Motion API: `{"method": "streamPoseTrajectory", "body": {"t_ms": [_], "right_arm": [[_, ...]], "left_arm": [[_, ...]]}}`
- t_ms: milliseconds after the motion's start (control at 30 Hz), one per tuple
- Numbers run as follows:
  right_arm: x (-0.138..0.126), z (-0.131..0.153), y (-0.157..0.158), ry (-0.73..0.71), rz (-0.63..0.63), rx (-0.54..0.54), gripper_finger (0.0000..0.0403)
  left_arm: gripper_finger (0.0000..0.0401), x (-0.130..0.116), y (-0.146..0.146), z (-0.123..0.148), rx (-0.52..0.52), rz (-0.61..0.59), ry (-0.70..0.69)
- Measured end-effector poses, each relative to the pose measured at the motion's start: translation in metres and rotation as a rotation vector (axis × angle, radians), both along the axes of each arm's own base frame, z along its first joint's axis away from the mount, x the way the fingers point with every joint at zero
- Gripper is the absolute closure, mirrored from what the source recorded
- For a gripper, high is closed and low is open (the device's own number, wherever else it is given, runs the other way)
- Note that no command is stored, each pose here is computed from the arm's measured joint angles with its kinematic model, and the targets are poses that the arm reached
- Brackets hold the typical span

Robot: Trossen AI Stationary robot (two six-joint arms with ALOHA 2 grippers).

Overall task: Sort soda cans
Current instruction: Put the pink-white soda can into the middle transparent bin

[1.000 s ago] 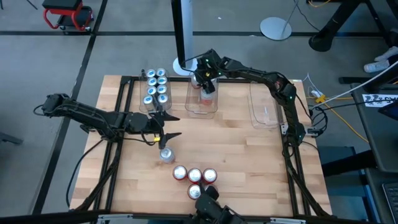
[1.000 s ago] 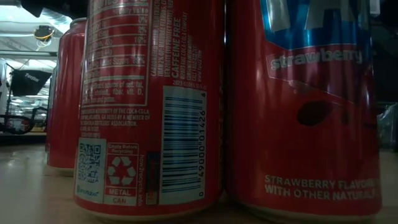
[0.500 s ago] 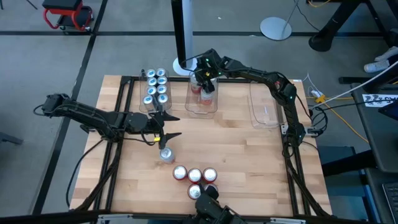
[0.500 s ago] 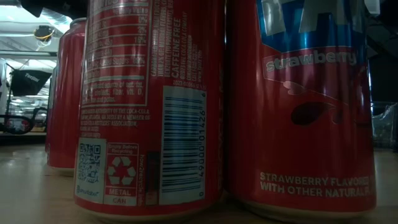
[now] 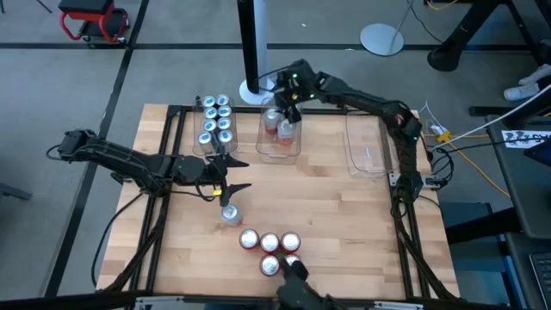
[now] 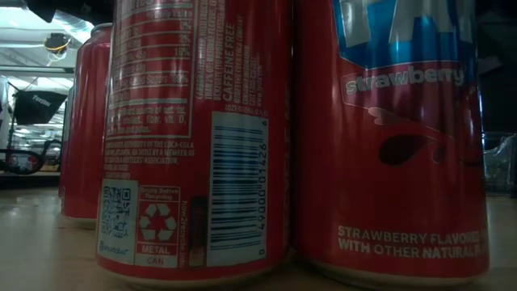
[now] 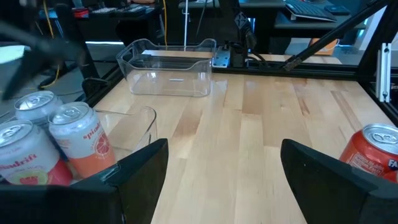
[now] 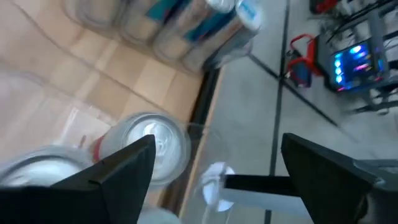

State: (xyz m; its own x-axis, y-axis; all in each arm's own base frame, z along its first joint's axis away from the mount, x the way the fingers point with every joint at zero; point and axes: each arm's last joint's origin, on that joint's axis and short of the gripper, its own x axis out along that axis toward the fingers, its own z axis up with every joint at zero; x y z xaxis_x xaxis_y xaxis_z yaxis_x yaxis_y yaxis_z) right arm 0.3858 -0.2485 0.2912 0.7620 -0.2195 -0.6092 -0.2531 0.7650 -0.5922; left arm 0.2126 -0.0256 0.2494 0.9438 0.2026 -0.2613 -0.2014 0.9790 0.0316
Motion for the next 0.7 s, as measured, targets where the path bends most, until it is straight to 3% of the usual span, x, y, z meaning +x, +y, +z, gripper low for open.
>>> {"method": "streamPoseTrajectory", "body": {"t_ms": [333, 533, 700], "right_arm": [[-0.041, 0.086, 0.077, 0.007, 0.176, -0.111, 0.0056], [-0.07, 0.105, 0.142, 0.173, 0.388, -0.141, 0.0056], [-0.089, 0.111, 0.186, 0.307, 0.458, -0.134, 0.0056]], "left_arm": [[0.01, 0.0, 0.0, 0.0, 0.023, -0.006, 0.004], [0.01, -0.002, -0.001, 0.002, 0.02, -0.012, 0.041], [0.01, -0.01, -0.011, 0.008, -0.049, -0.031, 0.136]]}}
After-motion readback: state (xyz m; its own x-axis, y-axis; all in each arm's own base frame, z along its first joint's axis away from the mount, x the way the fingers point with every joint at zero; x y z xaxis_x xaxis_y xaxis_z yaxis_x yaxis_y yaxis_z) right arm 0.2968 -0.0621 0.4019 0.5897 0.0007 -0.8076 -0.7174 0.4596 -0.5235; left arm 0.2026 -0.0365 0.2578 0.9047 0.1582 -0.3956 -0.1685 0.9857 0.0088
